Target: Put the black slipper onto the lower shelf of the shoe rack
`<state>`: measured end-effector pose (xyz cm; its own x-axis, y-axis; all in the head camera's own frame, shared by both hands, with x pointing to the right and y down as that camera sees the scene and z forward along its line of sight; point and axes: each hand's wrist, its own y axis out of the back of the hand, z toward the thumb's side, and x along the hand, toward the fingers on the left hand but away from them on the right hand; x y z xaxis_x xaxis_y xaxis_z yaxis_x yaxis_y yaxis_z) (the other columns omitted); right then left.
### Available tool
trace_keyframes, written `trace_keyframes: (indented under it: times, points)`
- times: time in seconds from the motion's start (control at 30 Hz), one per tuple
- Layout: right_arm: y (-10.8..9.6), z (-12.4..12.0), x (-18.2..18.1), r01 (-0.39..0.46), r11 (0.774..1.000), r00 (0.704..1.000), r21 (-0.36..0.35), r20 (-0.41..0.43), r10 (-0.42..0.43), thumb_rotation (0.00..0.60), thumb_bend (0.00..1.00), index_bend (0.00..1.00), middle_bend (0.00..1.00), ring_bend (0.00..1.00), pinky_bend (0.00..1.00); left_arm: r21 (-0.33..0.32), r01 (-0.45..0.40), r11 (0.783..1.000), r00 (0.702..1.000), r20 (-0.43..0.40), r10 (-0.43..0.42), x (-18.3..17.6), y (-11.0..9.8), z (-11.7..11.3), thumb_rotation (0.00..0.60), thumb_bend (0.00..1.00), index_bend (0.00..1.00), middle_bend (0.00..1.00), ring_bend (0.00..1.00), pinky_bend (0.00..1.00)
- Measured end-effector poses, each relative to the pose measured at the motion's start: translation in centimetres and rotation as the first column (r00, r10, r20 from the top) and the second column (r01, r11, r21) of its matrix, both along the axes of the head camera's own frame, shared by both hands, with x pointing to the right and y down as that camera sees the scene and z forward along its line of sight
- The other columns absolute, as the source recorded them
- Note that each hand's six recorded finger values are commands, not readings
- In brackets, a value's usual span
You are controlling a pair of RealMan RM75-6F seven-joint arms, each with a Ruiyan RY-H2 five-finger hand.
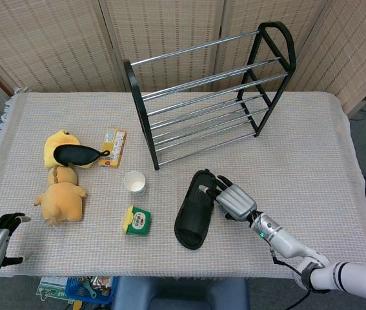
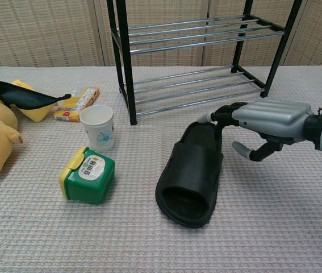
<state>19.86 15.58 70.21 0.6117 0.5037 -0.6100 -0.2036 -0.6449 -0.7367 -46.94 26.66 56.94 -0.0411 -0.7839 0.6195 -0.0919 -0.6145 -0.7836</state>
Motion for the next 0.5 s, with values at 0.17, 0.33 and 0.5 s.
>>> trace_keyframes:
  times: [0.17, 0.33, 0.5]
  points:
    - [0.2, 0.3, -0.4, 0.000, 1.000, 1.000, -0.013, 0.023, 0.001, 0.600, 0.69, 0.00, 0.27, 0.00, 0.00, -0.003, 0.002, 1.000, 1.000, 0.003, -0.002, 0.0, 0.1, 0.0, 0.600, 0.15, 0.28, 0.22, 0.18, 0.26]
    - [0.6, 1.2, -0.6, 0.011, 0.999, 1.000, -0.030, 0.011, -0.011, 0.600, 0.70, 0.00, 0.28, 0.00, 0.00, -0.006, 0.002, 1.000, 1.000, 0.001, -0.002, 0.1, 0.1, 0.0, 0.600, 0.15, 0.28, 0.22, 0.18, 0.26]
    - [0.6, 1.6, -0.6, 0.003, 1.000, 1.000, -0.023, 0.002, -0.003, 0.600, 0.70, 0.00, 0.30, 0.00, 0.00, -0.009, 0.002, 1.000, 1.000, -0.001, -0.002, 0.1, 0.3, 0.0, 0.600, 0.15, 0.28, 0.22, 0.18, 0.26]
